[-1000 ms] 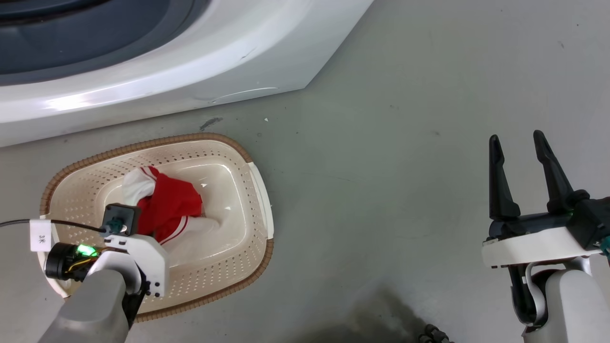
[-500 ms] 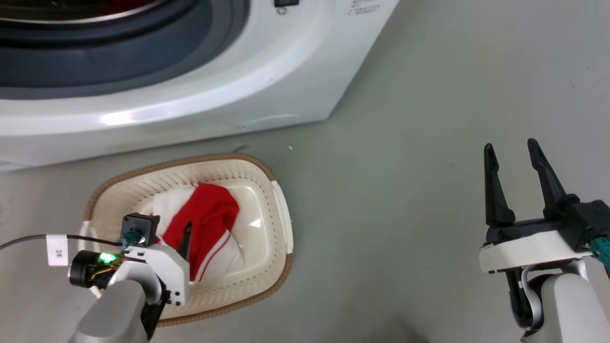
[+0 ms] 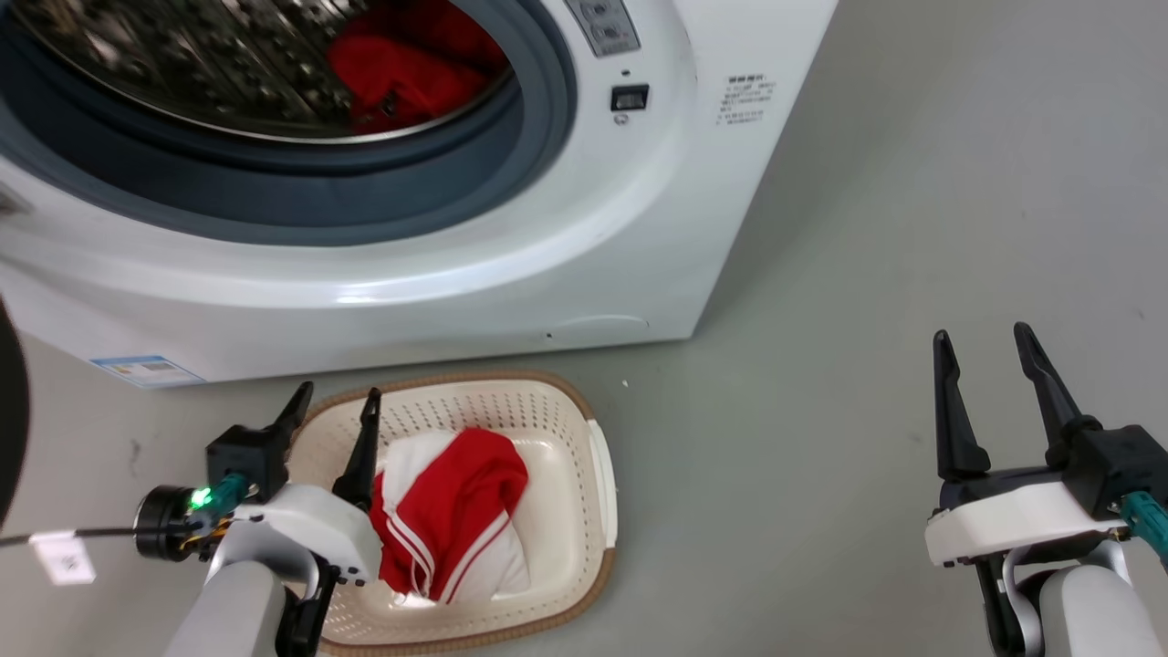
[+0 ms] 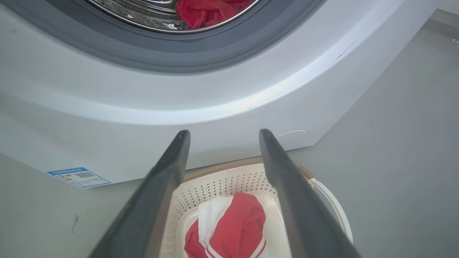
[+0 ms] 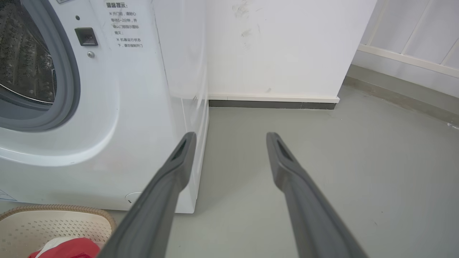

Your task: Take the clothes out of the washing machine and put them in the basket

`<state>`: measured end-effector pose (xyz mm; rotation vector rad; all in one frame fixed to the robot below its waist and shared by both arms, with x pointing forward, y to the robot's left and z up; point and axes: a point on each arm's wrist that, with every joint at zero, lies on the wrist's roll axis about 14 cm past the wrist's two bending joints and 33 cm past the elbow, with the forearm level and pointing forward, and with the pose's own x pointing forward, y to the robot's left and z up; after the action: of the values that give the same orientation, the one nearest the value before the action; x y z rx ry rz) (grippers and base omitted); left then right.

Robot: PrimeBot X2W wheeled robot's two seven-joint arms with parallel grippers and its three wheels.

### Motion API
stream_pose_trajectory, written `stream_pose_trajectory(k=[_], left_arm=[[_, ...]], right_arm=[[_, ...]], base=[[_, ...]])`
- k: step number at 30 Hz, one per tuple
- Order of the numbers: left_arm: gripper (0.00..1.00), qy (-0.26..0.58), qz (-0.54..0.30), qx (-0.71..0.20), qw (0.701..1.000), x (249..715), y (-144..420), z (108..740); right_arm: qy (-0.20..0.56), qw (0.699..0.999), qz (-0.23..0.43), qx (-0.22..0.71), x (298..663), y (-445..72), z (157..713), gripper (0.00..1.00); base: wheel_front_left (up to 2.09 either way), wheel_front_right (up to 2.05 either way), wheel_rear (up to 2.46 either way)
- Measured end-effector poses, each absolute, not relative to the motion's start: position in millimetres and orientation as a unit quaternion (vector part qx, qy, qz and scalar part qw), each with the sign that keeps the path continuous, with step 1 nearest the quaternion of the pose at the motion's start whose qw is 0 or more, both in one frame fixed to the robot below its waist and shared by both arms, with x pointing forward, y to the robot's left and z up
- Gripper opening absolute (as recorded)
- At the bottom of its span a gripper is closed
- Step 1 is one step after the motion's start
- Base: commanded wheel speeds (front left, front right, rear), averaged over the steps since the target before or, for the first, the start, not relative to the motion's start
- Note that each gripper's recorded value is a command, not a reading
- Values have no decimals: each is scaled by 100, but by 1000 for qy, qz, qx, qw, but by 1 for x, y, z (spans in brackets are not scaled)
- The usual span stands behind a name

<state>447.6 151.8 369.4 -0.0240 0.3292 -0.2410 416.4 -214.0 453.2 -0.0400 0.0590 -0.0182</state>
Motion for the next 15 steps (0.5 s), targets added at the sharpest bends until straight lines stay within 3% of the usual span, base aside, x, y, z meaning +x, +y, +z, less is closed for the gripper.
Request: stream_pose_trajectory(k=[10, 15], left_arm=[[100, 53, -123, -2, 991, 453, 156, 437], [100, 28, -147, 14, 989, 479, 152, 450]], right_arm=[[19, 1000, 1, -16, 412, -207, 461, 100], [34, 999, -1, -14, 413, -208, 450, 100]], base=[[0, 0, 0], [0, 0, 0]])
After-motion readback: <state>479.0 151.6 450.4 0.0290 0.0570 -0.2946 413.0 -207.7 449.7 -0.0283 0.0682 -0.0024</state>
